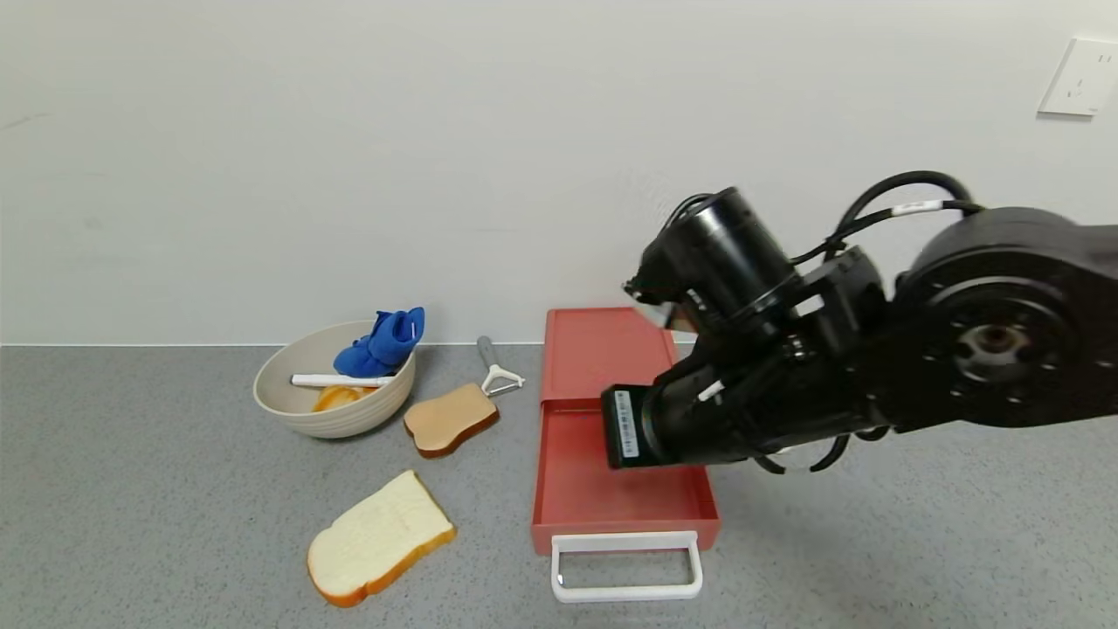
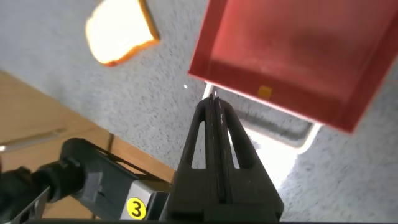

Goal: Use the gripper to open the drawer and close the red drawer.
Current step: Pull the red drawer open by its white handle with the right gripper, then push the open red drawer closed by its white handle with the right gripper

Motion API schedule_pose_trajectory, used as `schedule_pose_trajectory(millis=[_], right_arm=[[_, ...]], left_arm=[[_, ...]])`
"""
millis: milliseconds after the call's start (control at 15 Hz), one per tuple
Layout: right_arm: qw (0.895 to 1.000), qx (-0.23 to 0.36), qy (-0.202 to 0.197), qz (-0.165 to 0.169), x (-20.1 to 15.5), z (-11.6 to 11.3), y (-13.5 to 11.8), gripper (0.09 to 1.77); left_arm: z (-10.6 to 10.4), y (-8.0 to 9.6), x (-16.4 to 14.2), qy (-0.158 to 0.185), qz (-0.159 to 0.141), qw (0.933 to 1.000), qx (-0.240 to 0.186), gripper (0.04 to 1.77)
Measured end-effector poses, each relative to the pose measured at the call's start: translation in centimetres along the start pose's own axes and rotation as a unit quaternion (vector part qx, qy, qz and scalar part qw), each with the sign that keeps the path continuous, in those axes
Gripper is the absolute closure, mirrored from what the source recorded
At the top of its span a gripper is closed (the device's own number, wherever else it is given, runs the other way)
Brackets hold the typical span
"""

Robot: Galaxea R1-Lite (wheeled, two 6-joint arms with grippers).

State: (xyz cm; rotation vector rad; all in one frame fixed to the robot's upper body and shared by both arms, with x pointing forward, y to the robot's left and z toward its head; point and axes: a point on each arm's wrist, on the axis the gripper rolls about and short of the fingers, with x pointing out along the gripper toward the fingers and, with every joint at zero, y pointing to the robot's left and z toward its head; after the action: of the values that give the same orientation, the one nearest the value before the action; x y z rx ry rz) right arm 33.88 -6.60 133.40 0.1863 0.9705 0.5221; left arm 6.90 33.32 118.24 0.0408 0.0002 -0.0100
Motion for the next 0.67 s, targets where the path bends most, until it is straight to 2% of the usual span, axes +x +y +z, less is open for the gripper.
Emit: schedule_pose_trajectory(millis=[267,467,667], right_arm=[[0.993,-0.039,-0.083,0.072,-4.8,0.6,-5.0,1.74],[0.983,-0.052,-0.145,0.104,-8.2,0.4,-9.4,1.74],[0.974,-0.066,-0.177,0.124,-10.2,-0.8,-12.2,1.74]], left_arm=[[0.0,0.0,0.0,0.0,0.0,1.0,0.0,0.09],[0.0,0.0,0.0,0.0,0.0,1.0,0.0,0.09],[0.0,0.0,0.0,0.0,0.0,1.0,0.0,0.09]])
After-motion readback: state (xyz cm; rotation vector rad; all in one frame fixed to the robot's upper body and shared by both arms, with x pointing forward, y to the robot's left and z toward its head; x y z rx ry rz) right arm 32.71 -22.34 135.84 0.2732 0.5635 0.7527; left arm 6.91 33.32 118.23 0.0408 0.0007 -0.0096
